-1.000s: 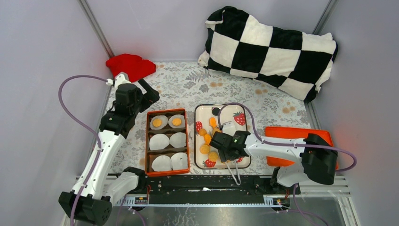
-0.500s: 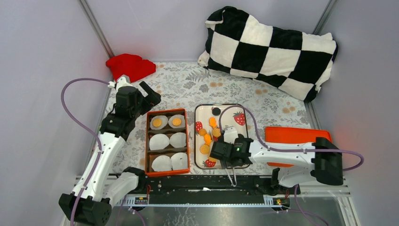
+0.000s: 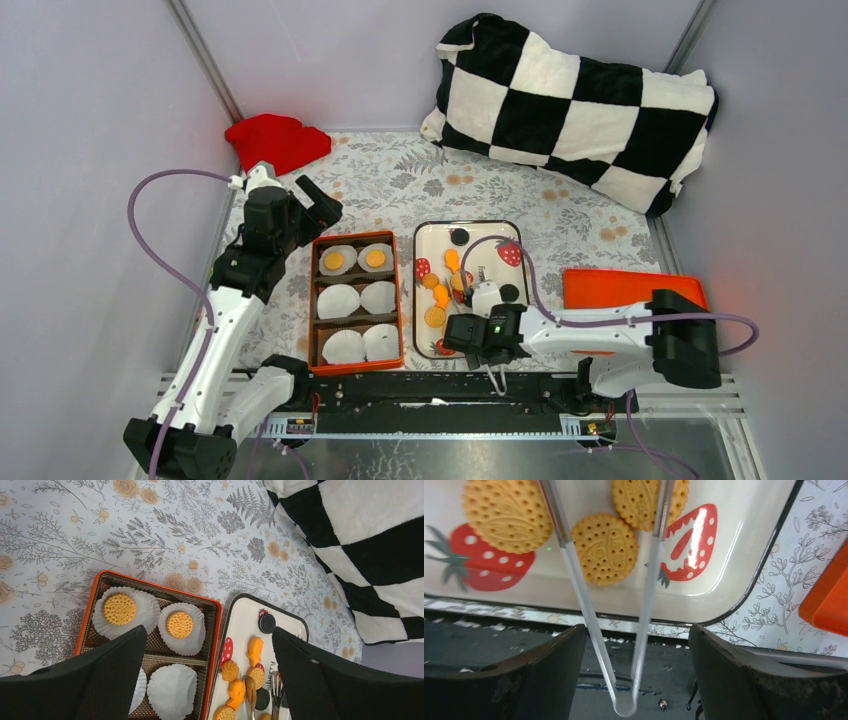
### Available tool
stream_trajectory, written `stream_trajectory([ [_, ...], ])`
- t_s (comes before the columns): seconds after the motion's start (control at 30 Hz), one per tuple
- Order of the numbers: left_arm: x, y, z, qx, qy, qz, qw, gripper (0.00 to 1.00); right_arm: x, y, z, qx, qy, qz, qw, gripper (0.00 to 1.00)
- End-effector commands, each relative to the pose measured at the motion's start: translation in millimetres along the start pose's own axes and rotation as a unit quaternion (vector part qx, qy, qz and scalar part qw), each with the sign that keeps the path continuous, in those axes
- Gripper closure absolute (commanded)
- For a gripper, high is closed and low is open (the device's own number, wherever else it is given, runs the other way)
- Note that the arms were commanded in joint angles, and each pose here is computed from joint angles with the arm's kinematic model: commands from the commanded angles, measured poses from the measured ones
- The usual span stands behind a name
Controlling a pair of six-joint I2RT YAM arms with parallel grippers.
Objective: Pack the cookies
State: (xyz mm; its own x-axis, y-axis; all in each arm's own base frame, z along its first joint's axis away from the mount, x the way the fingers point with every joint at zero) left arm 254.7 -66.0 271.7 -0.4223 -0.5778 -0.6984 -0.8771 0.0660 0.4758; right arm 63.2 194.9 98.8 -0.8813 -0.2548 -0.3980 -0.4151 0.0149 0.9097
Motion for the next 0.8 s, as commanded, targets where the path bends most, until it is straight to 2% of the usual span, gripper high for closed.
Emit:
stream_trajectory([
  [0.0,-1,-2,-3,0.017,0.002,-0.006,1.0,0.01,9,-22,12,0.003,-0.002,0.009,1.0,0.18],
  [0.13,3,-2,0,0.016,0.001,-0.003,1.0,0.01,12,-35,21,0.007,0.01,0.015,1.0,0.2],
  [0.27,6,-3,4,0.01,-0.001,-0.002,1.0,0.01,8,-41,24,0.017,0.025,0.01,0.999,0.3],
  [0.33,9,-6,6,0.005,-0.002,0.002,1.0,0.01,8,-40,27,0.014,0.029,0.012,0.999,0.51],
  [0.37,11,-7,7,0.006,-0.004,0.005,1.0,0.01,8,-40,27,0.014,0.031,0.014,0.999,0.68],
  [0.4,12,-8,8,0.006,-0.005,0.008,1.0,0.01,8,-39,26,0.017,0.029,0.015,0.999,0.81],
  [0.43,14,-10,9,0.003,-0.006,0.011,1.0,0.01,7,-38,25,0.022,0.028,0.014,0.999,0.86],
  [0.57,22,-19,12,0.004,-0.013,0.024,1.0,0.01,-4,-22,17,0.04,0.026,-0.006,0.999,0.91],
  [0.77,37,-41,4,0.021,-0.02,0.061,0.998,0.01,-40,29,12,0.028,0.02,-0.065,0.997,0.91],
])
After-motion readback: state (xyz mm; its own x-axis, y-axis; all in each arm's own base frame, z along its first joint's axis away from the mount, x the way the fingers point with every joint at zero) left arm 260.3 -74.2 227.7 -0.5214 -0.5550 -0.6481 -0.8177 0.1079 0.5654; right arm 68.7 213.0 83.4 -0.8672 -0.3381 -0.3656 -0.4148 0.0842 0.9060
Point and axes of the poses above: each gripper's point midway between its finger pads, its own y axis back along the fingers, its own z axis along the line the jaws close on, x = y × z, the point moved 5 cm from there along y, back along the fingers, and after that the axes turned 1 degree about -y, right-handed, at the moved point
